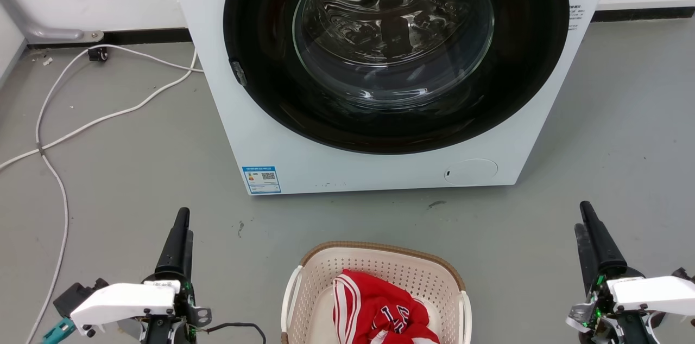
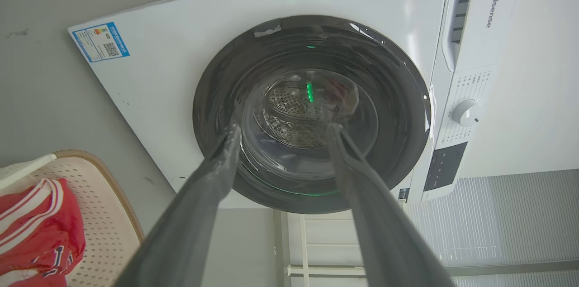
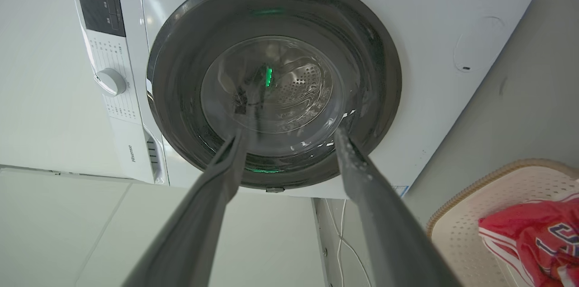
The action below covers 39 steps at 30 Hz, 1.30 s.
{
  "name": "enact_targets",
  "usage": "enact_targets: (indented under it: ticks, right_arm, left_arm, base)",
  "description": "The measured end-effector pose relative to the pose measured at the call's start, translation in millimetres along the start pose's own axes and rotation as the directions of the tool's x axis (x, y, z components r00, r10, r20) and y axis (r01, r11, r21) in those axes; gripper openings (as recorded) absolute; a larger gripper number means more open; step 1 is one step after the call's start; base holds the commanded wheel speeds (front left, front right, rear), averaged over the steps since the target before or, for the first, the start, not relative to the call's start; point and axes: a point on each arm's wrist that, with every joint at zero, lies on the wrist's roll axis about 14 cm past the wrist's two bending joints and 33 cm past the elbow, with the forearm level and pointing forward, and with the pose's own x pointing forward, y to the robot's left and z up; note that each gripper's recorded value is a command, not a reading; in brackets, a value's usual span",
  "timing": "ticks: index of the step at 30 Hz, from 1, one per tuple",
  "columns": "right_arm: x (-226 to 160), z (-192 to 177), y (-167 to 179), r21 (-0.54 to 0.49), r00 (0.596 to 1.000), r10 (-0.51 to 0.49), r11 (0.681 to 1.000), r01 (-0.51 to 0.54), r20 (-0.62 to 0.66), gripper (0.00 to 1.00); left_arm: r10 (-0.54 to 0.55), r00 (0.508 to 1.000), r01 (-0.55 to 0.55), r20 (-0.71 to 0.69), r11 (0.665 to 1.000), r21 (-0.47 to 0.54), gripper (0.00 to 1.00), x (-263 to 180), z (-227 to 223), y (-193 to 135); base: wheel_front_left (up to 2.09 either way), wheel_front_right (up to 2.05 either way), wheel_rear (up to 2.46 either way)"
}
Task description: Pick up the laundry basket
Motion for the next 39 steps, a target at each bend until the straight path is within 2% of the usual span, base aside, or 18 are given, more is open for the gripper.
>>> enact_targets:
  ticks: [2,7,8,11,12,23,39]
  right_arm:
    - [0,1,4,-0.071,1.000,0.011,0.997,-0.011,0.005,1.00]
    - [0,-1,12,-0.170,0.999,0.036,0.985,-0.035,0.004,1.00]
    - [-1,-6,20,-0.301,0.998,0.060,0.952,-0.060,-0.009,1.00]
    - [-3,-10,22,-0.379,0.998,0.066,0.923,-0.070,-0.022,1.00]
    - [-3,-13,26,-0.447,0.996,0.080,0.891,-0.084,-0.028,1.00]
    - [-7,-17,32,-0.637,0.993,0.108,0.764,-0.108,-0.039,1.00]
    - [-11,-23,39,-0.804,0.988,0.147,0.579,-0.133,-0.058,1.00]
  left_arm:
    - [-0.003,1.000,0.003,0.007,0.998,0.061,1.00,0,1,-3]
    - [0.000,1.000,-0.001,0.012,0.989,0.147,1.00,0,1,-6]
    - [0.001,1.000,-0.005,0.016,0.968,0.253,1.00,-1,-2,-8]
    - [0.002,1.000,-0.007,0.016,0.949,0.314,1.00,-2,-3,-9]
    - [0.002,1.000,-0.010,0.021,0.929,0.369,1.00,-3,-4,-10]
    - [-0.032,0.999,0.007,0.037,0.842,0.540,1.00,-5,-5,-19]
    - [-0.077,0.996,0.027,0.036,0.696,0.718,1.00,-10,-10,-26]
  base:
    - [0.00,0.00,0.00]
    - [0.00,0.00,0.00]
    - [0.00,0.00,0.00]
    - [0.00,0.00,0.00]
    - [0.00,0.00,0.00]
    - [0.00,0.00,0.00]
    - [0.00,0.00,0.00]
